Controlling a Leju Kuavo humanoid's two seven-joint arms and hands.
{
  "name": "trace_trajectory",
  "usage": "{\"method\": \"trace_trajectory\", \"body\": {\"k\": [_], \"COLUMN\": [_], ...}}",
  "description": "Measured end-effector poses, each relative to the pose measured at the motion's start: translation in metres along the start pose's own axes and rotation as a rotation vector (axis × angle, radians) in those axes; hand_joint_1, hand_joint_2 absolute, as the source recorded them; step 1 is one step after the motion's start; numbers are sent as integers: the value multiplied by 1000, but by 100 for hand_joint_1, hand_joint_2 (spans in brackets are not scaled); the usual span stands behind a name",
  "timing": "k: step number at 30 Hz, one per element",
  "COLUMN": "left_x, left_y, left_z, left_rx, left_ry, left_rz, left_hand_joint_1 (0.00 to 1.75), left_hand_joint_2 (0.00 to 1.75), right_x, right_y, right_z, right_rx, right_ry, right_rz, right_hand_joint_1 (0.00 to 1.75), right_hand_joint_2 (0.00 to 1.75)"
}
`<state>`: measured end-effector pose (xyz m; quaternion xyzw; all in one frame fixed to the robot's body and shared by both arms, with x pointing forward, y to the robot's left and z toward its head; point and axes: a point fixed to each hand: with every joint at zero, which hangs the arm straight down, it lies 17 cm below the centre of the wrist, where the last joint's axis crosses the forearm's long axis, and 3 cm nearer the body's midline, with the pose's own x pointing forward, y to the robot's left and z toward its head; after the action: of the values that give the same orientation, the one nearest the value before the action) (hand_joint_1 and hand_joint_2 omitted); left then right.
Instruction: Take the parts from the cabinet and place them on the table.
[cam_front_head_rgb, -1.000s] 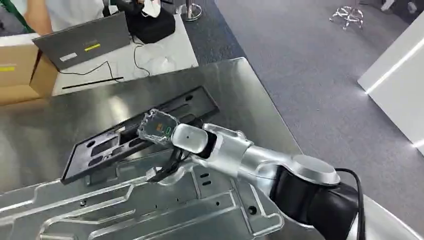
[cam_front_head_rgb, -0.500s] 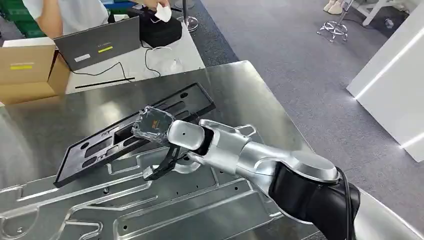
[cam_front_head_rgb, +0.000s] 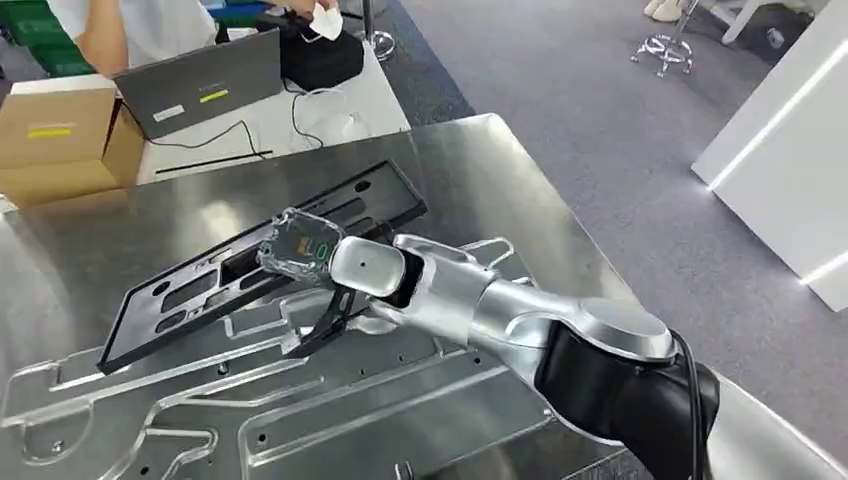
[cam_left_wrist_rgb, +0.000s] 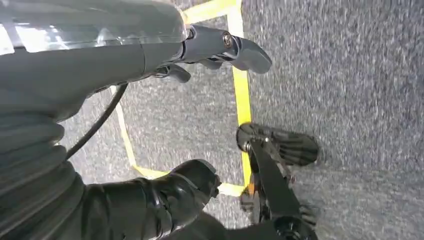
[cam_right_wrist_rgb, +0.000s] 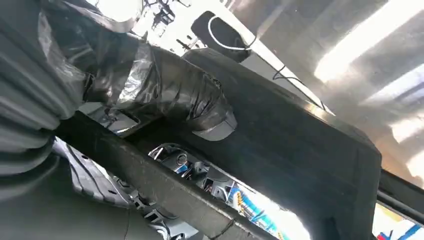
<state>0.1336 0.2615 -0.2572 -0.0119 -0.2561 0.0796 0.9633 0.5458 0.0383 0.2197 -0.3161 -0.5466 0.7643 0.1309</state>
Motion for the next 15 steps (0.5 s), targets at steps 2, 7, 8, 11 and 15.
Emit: {"method": "trace_trajectory", "body": {"k": [2,7,8,11,15], "left_x": [2,4,5,3,4], "left_y": [0,-3,-3,1,2], "left_z": [-1,-1,-2,-2,-2], "left_rx": [0,-5,-3,9,12], "left_ry": [-2,-5,-6,3,5], "left_rz": [-1,-5,-6,-11,-13], "left_hand_joint_1": [0,0,0,0,0], "left_hand_joint_2": [175,175,175,175,175], "right_x": [1,-1,-1,-2,-2], "right_y": [3,1,0,1,-1], "right_z": [0,1,0,1,0], "right_rx": [4,1,0,1,0], "right_ry": [0,1,1,2,0], "right_rz": [-3,1,2,2,3], "right_hand_joint_1": [175,175,175,175,175], "right_hand_joint_2": [175,175,175,175,175]}}
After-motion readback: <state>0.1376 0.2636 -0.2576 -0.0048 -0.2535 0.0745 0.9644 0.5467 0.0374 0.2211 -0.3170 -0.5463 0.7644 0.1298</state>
